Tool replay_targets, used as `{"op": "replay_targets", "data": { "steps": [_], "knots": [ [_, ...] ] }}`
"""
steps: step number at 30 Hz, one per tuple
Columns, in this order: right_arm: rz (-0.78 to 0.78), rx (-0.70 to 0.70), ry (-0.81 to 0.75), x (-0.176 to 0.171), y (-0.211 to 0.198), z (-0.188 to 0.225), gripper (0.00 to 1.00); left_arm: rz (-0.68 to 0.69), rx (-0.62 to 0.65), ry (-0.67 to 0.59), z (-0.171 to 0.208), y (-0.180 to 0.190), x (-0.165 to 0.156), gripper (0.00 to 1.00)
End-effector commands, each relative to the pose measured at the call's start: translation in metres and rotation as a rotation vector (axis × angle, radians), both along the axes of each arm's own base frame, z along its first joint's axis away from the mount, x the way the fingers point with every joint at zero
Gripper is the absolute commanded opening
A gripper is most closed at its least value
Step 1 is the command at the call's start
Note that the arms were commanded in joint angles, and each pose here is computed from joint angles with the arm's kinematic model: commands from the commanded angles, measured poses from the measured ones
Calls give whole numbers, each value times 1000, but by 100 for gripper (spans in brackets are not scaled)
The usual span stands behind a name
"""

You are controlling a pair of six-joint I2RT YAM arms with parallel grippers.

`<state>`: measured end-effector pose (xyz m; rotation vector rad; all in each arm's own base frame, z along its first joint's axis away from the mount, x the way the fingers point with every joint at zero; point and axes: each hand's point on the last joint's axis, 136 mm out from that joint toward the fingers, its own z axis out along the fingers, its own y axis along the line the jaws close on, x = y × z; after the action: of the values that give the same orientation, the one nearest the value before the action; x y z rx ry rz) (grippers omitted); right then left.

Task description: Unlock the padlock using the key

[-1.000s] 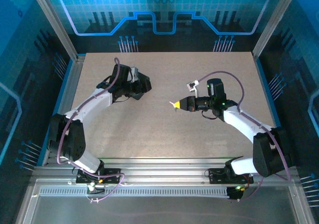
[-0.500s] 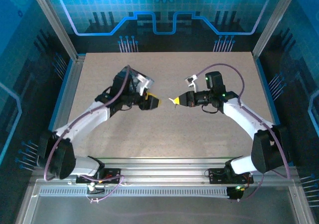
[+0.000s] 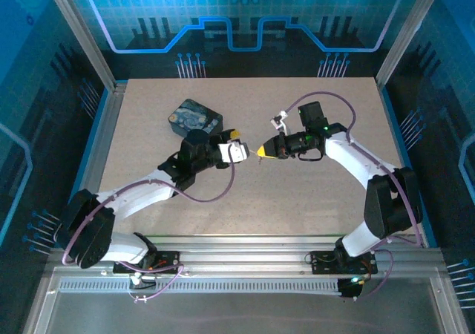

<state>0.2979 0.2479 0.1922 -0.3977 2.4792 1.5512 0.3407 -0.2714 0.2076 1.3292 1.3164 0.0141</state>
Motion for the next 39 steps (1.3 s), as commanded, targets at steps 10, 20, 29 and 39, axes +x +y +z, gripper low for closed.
{"op": "replay_targets", "data": {
  "steps": [10, 20, 29, 39],
  "knots": [
    [-27, 9, 104, 11, 0, 0, 0, -56, 128, -145, -16, -18, -5, 41],
    [-53, -9, 106, 15, -7, -1, 0, -40, 149, -118, -25, -14, -4, 38],
    [-22, 15, 109, 15, 7, 1, 0, -60, 156, -116, -28, -23, -6, 34],
    [-6, 0, 130, 12, 12, -8, 0, -56, 156, -114, -28, -24, -4, 25]
  ]
}}
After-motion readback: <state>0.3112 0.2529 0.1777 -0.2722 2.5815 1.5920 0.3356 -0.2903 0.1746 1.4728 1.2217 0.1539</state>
